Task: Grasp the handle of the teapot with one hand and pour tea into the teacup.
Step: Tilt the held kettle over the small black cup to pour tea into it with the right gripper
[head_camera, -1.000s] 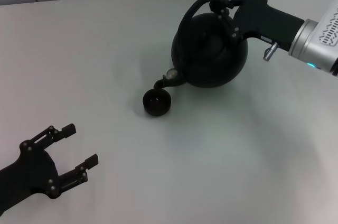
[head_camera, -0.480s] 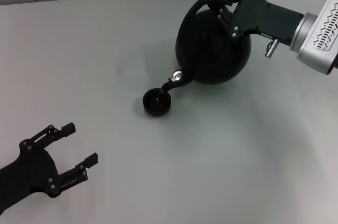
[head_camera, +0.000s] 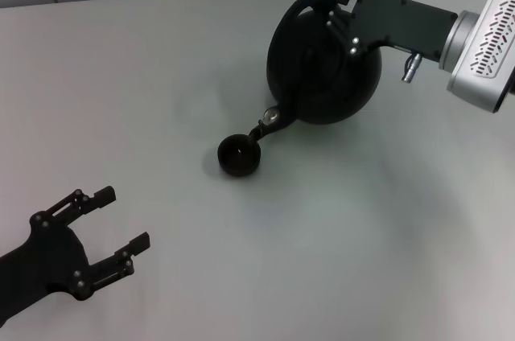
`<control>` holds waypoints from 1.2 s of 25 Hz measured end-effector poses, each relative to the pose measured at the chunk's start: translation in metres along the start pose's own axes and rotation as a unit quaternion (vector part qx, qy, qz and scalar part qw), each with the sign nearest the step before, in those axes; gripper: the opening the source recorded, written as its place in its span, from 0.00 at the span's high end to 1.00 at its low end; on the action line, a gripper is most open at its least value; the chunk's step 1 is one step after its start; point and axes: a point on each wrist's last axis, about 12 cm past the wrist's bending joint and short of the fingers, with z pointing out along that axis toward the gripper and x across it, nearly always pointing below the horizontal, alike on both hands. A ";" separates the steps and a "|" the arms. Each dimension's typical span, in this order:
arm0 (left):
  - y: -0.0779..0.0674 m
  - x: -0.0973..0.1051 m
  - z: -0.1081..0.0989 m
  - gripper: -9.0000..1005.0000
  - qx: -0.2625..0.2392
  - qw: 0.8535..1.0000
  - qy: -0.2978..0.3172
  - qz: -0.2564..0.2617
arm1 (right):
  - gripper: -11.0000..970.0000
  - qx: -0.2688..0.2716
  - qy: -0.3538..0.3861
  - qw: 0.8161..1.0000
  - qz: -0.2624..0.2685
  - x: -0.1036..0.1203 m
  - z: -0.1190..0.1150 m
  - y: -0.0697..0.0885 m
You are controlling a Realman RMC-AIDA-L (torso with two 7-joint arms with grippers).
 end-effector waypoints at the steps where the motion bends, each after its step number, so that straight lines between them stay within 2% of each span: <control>1: 0.000 0.000 0.000 0.20 0.000 1.000 0.000 0.000 | 0.92 -0.001 0.000 1.000 -0.002 0.000 0.000 0.000; 19: -0.001 0.000 0.002 0.20 0.002 1.000 -0.002 -0.003 | 0.92 -0.005 -0.010 0.999 -0.043 -0.005 0.006 -0.002; 30: -0.002 0.001 0.001 0.20 0.000 1.000 -0.003 -0.005 | 0.92 -0.008 -0.013 0.999 -0.039 -0.006 0.008 0.000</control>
